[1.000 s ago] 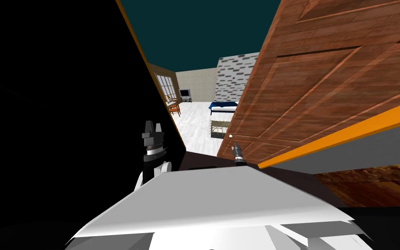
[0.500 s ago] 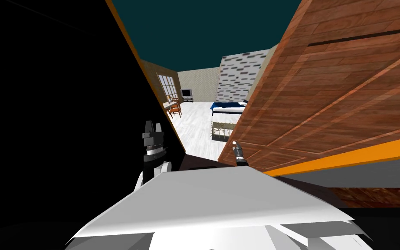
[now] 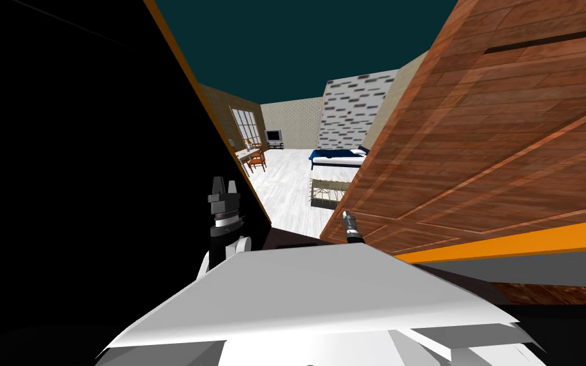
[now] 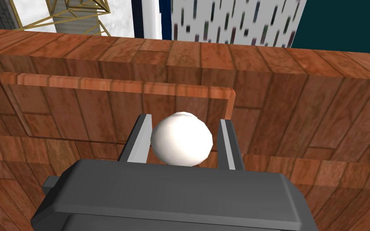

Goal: Pull the door open

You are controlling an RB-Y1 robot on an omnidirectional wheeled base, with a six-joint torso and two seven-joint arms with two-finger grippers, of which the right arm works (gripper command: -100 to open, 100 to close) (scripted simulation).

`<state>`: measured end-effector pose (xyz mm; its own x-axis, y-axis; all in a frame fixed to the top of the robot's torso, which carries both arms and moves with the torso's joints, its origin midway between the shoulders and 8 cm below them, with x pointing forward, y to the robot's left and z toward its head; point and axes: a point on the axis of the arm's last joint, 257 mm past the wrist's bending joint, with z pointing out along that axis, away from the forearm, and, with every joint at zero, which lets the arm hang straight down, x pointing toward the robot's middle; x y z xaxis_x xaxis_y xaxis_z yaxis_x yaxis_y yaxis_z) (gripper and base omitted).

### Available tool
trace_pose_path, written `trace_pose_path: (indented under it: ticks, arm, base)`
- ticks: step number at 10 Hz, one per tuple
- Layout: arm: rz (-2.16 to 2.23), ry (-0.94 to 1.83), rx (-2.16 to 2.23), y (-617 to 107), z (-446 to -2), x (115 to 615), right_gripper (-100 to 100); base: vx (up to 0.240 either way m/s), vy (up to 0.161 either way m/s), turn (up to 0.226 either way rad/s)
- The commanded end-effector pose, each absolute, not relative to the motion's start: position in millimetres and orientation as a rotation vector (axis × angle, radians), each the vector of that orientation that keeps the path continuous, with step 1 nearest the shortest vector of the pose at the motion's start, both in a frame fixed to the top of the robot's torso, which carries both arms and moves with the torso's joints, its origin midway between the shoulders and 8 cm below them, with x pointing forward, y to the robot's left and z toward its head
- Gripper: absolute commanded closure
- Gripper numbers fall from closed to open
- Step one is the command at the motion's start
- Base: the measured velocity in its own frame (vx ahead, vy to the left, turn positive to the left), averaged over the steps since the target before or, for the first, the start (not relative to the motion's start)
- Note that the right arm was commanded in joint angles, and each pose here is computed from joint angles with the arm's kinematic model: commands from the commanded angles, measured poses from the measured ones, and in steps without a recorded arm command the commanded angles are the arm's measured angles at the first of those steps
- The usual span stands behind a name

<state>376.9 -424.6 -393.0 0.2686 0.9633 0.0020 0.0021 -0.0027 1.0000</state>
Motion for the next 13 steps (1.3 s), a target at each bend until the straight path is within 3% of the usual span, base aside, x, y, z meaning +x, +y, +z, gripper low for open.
trace_pose_path:
  ticks: [1,5,13]
  arm:
    - [1.010,1.004,1.325,-424.8,-391.1,378.3,100]
    - [1.022,1.021,1.319,-422.1,-392.3,374.4,100]
    - [1.089,1.089,1.281,-411.8,-391.4,357.4,100]
  base:
    - [-0.012,-0.002,0.005]
    - [-0.031,-0.007,0.030]
    - [-0.200,-0.027,0.107]
